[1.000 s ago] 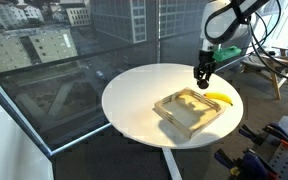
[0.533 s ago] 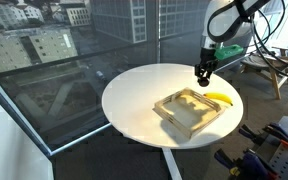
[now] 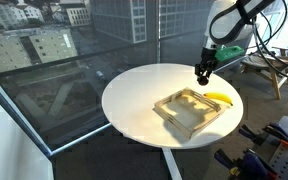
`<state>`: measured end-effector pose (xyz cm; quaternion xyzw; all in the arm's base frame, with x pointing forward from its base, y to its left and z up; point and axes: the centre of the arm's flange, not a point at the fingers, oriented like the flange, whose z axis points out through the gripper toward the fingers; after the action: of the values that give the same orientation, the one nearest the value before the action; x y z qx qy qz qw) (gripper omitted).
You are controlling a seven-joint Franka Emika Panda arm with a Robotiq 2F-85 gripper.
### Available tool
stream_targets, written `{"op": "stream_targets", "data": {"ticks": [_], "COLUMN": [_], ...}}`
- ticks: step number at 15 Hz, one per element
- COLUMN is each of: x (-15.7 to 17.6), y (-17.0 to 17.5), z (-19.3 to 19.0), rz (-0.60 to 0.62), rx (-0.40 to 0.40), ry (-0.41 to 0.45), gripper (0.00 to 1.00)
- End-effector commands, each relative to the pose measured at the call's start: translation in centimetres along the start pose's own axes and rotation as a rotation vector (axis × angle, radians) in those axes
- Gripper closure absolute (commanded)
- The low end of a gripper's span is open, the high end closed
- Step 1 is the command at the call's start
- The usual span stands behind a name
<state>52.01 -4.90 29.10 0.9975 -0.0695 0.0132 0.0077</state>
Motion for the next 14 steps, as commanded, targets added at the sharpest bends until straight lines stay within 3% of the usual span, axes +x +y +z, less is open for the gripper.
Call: {"op": "stream_targets", "data": {"ticks": [1, 14], "x": [-0.5, 0.1], "y": [1.5, 5.7], "z": [-0.3, 0.5], "rz": [0.002, 0.08], "rx": [-0.003, -0.004], "ry": [0.022, 0.009], "gripper": [0.66, 0.66]}}
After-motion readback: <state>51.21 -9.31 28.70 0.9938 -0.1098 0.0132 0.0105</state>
